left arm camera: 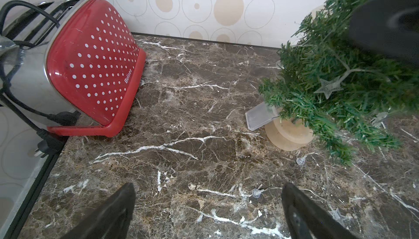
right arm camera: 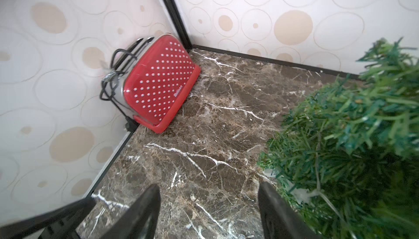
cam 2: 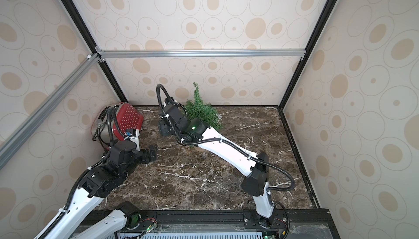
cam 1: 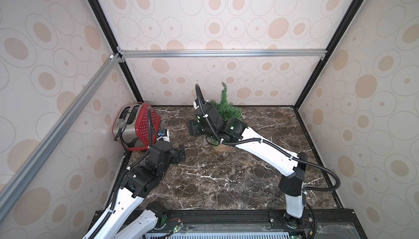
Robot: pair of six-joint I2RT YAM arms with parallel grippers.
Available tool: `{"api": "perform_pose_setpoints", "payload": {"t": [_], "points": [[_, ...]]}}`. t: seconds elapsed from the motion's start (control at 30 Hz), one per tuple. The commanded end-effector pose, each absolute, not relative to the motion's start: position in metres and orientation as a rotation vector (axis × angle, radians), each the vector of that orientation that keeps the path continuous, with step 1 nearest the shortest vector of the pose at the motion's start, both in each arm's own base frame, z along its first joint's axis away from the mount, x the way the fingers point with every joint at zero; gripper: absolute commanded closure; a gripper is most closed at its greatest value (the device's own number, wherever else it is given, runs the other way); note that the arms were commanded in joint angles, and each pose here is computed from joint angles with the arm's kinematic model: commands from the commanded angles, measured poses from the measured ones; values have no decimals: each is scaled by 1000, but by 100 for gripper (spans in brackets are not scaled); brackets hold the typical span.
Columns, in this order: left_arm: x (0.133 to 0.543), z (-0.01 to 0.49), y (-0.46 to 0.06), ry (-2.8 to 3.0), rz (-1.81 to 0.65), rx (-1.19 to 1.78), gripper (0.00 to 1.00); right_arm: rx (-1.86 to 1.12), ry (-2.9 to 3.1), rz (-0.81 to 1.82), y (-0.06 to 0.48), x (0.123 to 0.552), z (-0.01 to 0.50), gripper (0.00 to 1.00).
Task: Wrap string light around the christmas tree
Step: Pick up the light string from the center of the board.
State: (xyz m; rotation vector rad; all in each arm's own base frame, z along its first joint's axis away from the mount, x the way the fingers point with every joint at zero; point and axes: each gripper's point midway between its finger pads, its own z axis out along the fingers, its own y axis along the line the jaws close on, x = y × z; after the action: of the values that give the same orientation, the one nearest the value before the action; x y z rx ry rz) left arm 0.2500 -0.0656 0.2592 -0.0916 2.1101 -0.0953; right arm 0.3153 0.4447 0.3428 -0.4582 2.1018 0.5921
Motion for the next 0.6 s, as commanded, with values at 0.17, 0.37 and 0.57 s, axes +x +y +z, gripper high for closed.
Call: {"api": "perform_pose_setpoints", "payload": {"t": [0.17,0.37,0.57], "points": [[248,261,-70,2116,-109,-47,1,-840,1999,563,378,236,335,31],[246,240,-92,2184,-218,26,3,-1008,2161,403,331,207,224,35],[241,218,-114,2265,-324,100,6,-934,2327,245,312,216,128,37]]}}
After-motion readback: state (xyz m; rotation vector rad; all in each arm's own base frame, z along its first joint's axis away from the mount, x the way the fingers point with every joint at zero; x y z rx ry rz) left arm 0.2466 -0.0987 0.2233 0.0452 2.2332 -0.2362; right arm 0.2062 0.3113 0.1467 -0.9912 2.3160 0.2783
